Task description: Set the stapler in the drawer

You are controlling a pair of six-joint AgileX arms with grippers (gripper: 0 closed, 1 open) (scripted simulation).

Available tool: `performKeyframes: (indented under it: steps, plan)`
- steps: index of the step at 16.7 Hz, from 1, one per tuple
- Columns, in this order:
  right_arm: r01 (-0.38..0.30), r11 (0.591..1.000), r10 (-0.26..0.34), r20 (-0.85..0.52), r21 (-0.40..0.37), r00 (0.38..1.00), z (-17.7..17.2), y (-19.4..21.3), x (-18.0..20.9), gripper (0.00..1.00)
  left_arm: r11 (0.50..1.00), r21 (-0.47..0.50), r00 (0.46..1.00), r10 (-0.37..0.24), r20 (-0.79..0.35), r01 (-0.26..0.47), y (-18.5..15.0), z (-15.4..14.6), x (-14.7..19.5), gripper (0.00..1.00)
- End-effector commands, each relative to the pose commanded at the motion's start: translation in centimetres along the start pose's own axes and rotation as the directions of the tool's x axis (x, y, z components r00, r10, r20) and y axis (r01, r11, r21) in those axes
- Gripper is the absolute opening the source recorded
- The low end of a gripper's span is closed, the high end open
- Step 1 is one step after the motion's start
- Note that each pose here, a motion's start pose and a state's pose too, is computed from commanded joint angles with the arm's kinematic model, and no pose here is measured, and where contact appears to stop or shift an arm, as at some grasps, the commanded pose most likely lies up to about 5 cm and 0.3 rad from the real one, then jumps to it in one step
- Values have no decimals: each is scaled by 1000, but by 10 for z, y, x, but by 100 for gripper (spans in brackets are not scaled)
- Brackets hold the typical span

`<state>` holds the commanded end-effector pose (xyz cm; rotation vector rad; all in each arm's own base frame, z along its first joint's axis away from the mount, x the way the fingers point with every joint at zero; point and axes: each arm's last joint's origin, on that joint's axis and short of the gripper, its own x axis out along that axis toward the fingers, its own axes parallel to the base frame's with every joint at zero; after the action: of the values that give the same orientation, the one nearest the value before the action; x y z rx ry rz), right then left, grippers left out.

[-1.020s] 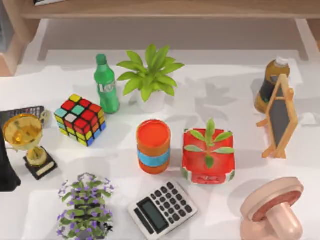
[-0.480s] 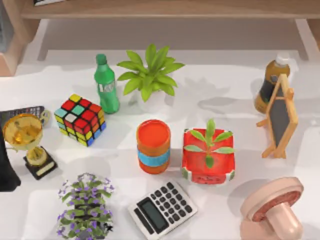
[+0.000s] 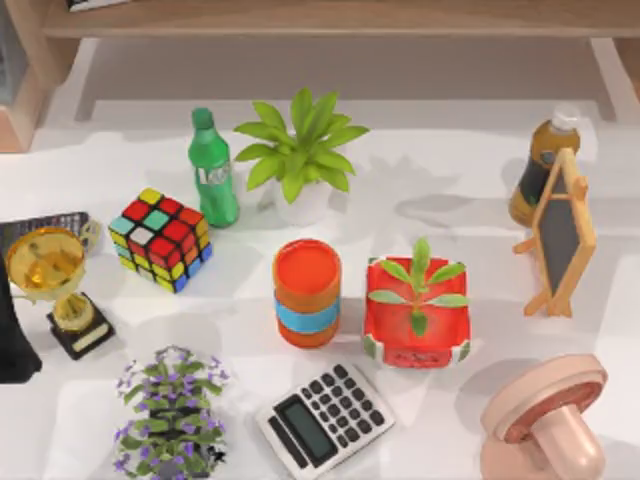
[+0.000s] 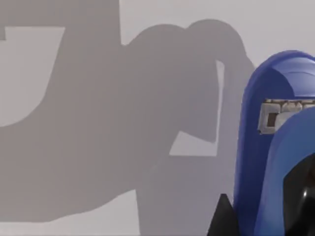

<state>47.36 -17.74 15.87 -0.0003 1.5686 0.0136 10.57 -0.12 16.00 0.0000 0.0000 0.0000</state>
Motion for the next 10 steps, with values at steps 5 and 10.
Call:
performKeyframes:
  steps: [5,10]
  plan:
    - [44,997,-55,188,62,981,-11,13,-89,0,1000,0,1000,0,0,0,0,0,0,100]
    - [73,981,-143,417,177,898,-54,39,-203,0,1000,0,1000,0,0,0,0,0,0,100]
